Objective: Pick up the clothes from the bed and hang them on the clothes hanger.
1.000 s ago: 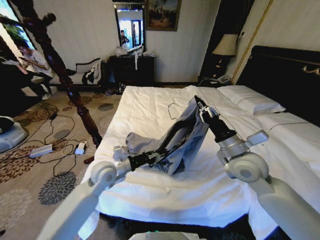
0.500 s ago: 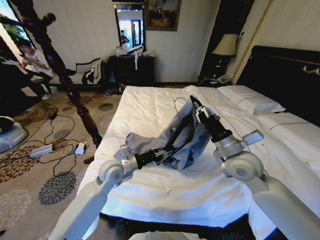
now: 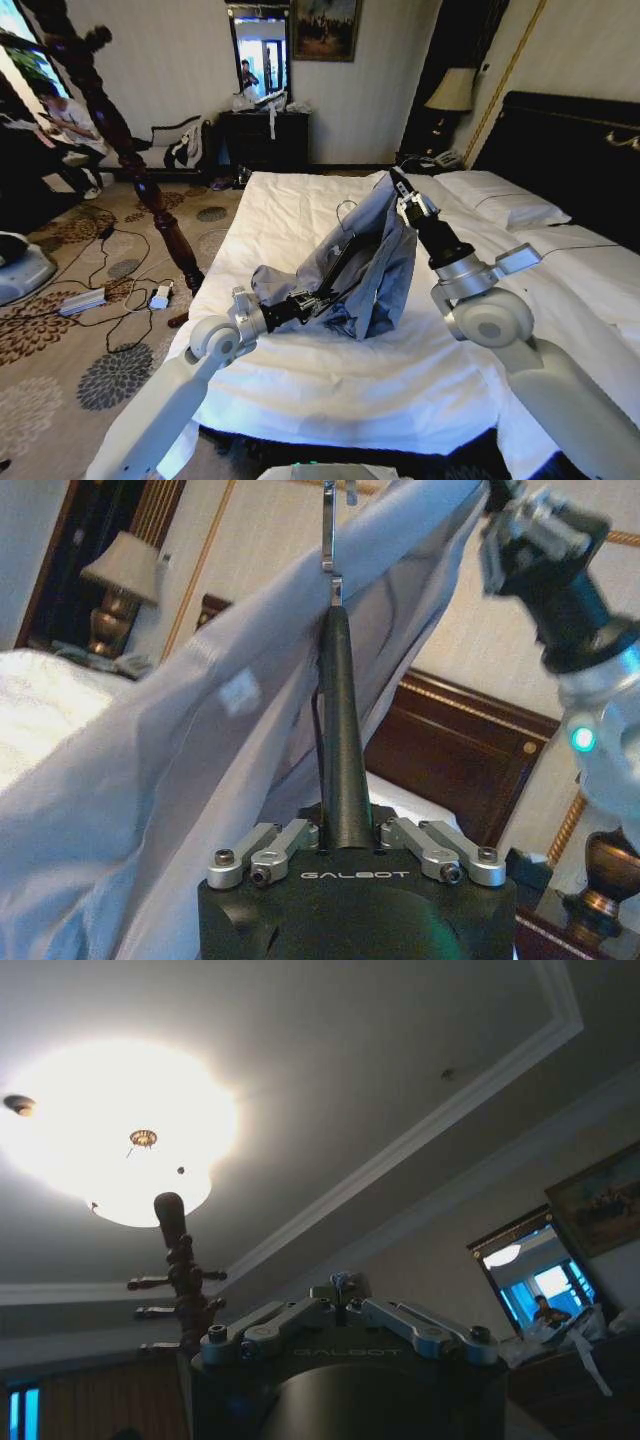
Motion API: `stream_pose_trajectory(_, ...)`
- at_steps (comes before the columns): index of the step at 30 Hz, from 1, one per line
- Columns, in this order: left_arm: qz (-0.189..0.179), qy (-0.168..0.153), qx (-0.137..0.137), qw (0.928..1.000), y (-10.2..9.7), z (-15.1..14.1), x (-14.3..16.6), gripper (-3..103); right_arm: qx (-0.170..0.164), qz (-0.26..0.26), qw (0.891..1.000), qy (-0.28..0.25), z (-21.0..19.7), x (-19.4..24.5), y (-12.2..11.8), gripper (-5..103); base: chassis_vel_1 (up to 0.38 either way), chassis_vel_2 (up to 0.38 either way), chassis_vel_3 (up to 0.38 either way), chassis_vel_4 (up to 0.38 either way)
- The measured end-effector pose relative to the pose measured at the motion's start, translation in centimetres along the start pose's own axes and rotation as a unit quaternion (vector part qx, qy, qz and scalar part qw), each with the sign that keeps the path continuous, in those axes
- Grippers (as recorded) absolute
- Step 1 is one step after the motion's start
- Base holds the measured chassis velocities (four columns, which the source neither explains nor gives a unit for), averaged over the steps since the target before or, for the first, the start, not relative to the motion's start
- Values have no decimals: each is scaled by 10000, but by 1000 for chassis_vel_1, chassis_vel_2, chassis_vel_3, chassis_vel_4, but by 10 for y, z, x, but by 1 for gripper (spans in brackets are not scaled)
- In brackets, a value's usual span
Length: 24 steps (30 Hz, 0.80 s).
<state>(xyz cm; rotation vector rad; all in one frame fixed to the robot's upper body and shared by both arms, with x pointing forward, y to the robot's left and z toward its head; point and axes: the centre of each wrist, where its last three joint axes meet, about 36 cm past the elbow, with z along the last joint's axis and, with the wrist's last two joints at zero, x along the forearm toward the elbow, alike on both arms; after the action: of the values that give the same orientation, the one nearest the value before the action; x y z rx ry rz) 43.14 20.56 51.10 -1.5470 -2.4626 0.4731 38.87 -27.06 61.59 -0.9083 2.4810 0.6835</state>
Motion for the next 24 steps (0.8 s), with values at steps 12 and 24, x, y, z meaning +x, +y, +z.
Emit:
stream_pose_trajectory(12,178,-381,-262,9988,-14,-43,2,20,36,-122,9979,629,50,31,12,0,0,0,0,0)
stream_pose_trajectory(24,40,-160,-120,9998,-18,-16,10,20,617,-383,9941,806,49,36,27,19,0,0,0,0)
